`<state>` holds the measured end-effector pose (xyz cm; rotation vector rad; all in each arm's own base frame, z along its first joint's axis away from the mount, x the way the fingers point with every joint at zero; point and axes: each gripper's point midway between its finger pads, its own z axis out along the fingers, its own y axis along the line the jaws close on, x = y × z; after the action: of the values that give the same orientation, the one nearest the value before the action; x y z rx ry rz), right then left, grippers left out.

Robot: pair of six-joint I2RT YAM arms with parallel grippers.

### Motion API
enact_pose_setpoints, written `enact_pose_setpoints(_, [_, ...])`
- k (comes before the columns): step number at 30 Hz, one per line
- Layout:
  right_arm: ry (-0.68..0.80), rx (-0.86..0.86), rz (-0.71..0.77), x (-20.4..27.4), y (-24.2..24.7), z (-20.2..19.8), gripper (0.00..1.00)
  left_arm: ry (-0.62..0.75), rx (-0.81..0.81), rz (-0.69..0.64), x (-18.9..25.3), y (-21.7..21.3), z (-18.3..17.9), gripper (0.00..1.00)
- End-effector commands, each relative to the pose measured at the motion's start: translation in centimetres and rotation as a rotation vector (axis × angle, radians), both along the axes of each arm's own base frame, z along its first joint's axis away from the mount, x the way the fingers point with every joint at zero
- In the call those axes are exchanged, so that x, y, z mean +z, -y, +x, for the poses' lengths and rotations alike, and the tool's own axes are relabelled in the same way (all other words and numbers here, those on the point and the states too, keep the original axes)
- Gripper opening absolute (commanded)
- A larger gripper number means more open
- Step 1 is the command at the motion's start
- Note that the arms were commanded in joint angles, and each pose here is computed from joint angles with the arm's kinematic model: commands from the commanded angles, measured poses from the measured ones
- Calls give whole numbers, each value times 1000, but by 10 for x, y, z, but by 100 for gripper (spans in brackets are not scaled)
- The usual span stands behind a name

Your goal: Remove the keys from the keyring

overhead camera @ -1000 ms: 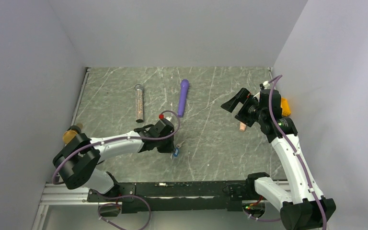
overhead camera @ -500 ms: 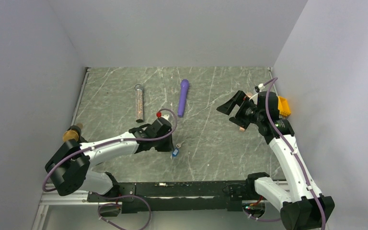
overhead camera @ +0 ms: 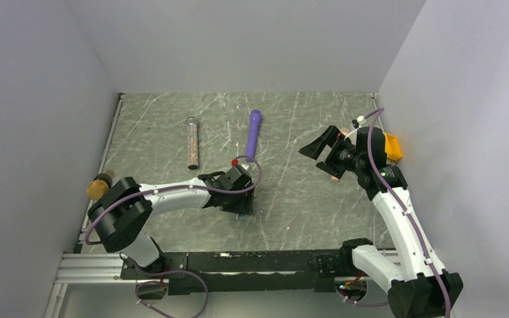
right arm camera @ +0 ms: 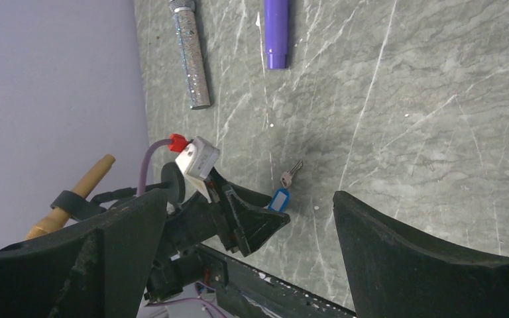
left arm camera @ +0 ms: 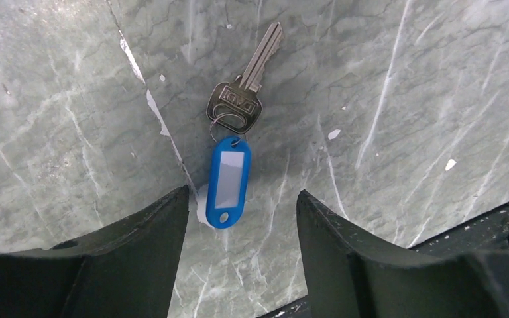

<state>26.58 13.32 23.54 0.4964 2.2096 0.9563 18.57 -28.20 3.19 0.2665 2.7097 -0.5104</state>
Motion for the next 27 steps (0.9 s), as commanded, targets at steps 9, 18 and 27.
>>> enact_pose_setpoints(9, [51, 6, 1, 12, -1, 0, 100, -33, -32, 14, -8, 9, -1, 44])
enact_pose_setpoints(18, [53, 2, -4, 13, 1, -1, 100, -61, -23, 46, -17, 4, -5, 26])
enact_pose_setpoints(27, [57, 2, -12, 13, 1, -2, 100, -49, -28, 36, -4, 9, -1, 0])
